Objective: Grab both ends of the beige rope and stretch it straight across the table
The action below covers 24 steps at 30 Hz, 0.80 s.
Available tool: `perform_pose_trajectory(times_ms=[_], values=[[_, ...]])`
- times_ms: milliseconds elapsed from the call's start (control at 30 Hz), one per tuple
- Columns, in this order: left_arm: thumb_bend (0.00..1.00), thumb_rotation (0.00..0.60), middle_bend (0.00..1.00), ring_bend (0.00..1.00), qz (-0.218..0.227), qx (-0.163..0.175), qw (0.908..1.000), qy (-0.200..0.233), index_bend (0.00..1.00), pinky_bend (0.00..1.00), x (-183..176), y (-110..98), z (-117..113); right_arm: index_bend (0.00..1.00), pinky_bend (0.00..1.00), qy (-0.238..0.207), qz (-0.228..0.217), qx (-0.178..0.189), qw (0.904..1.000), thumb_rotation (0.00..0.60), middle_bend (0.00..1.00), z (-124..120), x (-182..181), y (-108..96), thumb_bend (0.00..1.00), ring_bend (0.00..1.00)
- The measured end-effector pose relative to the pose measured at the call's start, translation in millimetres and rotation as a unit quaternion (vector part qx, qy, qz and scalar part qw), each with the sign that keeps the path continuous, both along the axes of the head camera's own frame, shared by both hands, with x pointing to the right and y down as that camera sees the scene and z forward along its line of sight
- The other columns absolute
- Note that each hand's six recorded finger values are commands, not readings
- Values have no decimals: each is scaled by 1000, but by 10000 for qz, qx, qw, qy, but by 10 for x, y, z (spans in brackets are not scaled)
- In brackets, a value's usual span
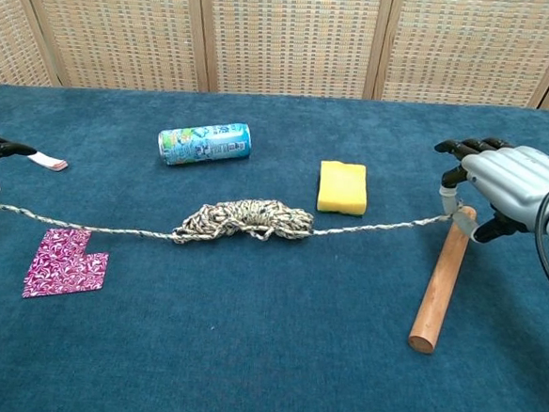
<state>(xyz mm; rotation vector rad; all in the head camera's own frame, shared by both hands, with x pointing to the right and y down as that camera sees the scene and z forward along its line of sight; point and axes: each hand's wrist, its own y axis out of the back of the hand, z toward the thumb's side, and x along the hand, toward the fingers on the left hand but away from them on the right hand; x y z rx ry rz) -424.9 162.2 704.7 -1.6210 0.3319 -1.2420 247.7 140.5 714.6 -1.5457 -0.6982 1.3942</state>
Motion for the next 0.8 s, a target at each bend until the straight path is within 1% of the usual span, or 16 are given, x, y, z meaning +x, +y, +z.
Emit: perform_pose_trajectory(times_ms=[67,100,133,167,200,233,267,300,333,433,467,533,633,733,800], values=[[557,600,0,0,-5,0,10000,0,662,0,3,3,4,671,0,-25,1,2,10000,600,37,1,-6,8,469,0],[505,600,0,0,-12,0,10000,4,614,0,4,4,4,632,0,-38,4,2,10000,600,34,0,-9,11,462,0],[434,600,0,0,-20,-1,10000,12,537,0,3,5,3,537,0,-58,4,-2,10000,600,23,-2,-12,17,430,0],[288,600,0,0,-42,-7,10000,26,349,0,-1,5,1,404,0,-75,4,-6,10000,600,11,-6,-14,22,355,0],[181,600,0,0,-72,-16,10000,45,223,0,-7,4,-3,311,0,-94,4,-8,10000,600,5,-12,-16,27,282,0],[65,600,0,0,-111,-28,9999,76,67,0,-13,2,-10,187,0,-123,3,7,9999,600,0,-29,-20,30,158,0],[10,600,0,0,-175,-40,9997,146,0,0,-17,-2,-28,127,0,-148,-2,36,9999,600,0,-49,-23,29,91,0],[0,600,0,0,-229,-45,9995,217,0,0,-18,-7,-47,71,0,-180,-11,77,9998,600,0,-74,-27,27,26,0],[0,600,0,0,-311,-41,9990,329,0,0,-21,-16,-82,45,0,-236,-24,146,9996,600,0,-116,-32,22,2,0],[0,600,0,0,-513,49,9966,636,0,0,-28,-52,-213,32,0,-484,-62,364,9981,600,0,-261,-39,10,0,0],[0,600,0,0,-611,119,9950,785,0,0,-28,-73,-287,31,0,-579,-75,442,9973,600,0,-317,-34,5,0,0],[0,600,0,0,-776,196,9918,1001,0,0,-27,-99,-394,29,0,-799,-112,664,9945,600,0,-479,2,-9,0,0],[0,600,0,0,-1092,279,9841,1373,0,0,-14,-116,-581,21,0,-1071,-118,958,9895,600,0,-734,126,-9,0,0],[0,600,0,0,-1453,358,9731,1750,0,0,8,-95,-787,9,0,-1202,-60,1140,9862,600,0,-947,312,50,0,0],[0,600,0,0,-1722,416,9629,2036,0,0,24,-46,-949,1,0,-1181,-30,1170,9861,600,0,-1037,431,116,0,0]])
